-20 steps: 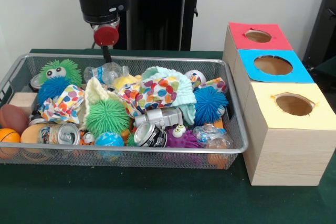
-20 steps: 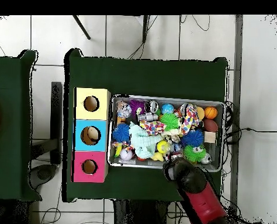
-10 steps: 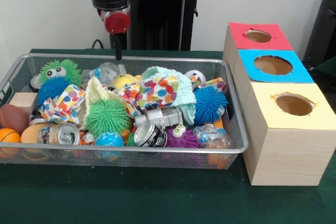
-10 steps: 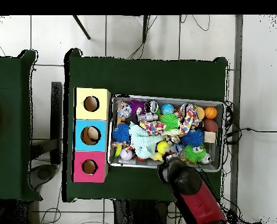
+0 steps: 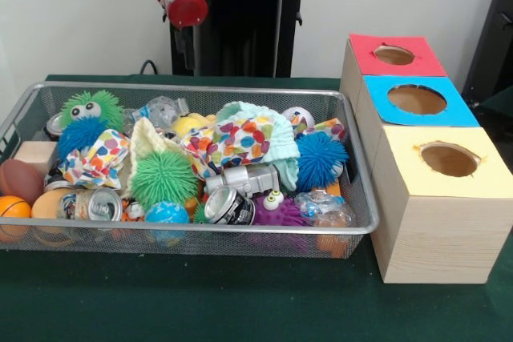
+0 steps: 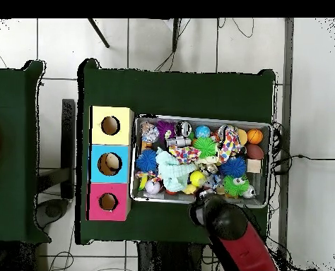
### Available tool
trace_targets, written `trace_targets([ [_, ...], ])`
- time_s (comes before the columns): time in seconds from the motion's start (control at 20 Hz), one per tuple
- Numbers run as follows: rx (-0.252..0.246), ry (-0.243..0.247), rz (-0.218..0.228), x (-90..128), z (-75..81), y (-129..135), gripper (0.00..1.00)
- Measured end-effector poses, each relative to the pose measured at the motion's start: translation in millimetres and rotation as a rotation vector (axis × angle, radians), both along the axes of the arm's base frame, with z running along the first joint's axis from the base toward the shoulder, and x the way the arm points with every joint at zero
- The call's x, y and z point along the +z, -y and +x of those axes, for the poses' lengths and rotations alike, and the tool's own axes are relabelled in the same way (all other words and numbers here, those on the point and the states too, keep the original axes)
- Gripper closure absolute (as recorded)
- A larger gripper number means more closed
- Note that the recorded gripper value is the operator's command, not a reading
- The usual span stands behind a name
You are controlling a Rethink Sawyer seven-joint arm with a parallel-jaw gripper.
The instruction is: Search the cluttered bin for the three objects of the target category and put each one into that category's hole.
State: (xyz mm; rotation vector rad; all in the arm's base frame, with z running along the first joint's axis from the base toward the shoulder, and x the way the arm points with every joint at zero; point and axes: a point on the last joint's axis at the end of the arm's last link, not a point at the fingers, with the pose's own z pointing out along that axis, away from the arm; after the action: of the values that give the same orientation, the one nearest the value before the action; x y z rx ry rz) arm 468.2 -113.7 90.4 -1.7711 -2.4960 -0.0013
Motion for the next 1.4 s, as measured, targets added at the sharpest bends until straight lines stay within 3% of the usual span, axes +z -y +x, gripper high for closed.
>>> trace_targets([
  [0.35,-0.015,0.01,-0.022,15.1,3.3,13.8,0.0],
  [1.0,-0.021,0.06,-0.062,25.0,33.8,44.3,0.0],
  [1.4,-0.044,0.064,-0.072,15.0,43.8,68.6,0.0],
])
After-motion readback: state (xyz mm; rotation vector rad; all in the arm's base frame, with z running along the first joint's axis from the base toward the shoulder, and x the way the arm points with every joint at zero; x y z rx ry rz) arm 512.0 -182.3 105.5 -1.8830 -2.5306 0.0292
